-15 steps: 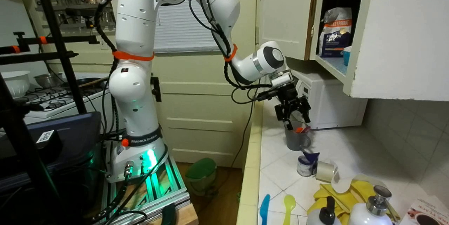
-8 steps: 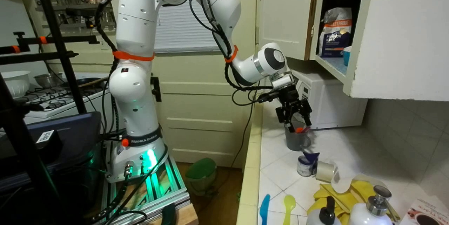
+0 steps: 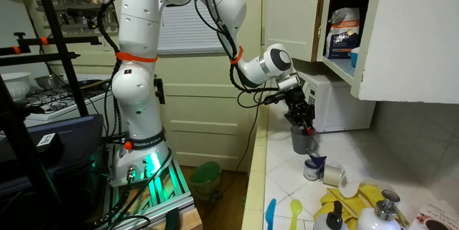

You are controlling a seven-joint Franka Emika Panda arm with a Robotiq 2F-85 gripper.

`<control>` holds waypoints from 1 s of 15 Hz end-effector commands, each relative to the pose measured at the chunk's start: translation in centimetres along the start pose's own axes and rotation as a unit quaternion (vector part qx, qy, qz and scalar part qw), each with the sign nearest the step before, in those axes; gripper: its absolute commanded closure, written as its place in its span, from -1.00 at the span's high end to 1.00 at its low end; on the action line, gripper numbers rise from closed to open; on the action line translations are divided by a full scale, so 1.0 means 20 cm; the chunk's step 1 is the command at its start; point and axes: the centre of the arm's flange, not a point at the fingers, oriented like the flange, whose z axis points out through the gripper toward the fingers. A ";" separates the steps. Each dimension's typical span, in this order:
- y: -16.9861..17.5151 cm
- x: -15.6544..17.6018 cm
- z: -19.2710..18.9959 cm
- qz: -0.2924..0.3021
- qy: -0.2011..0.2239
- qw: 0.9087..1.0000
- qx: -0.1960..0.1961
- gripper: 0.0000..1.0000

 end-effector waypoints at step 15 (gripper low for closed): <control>-0.01 -0.01 0.03 0.015 0.008 1.000 0.020 0.58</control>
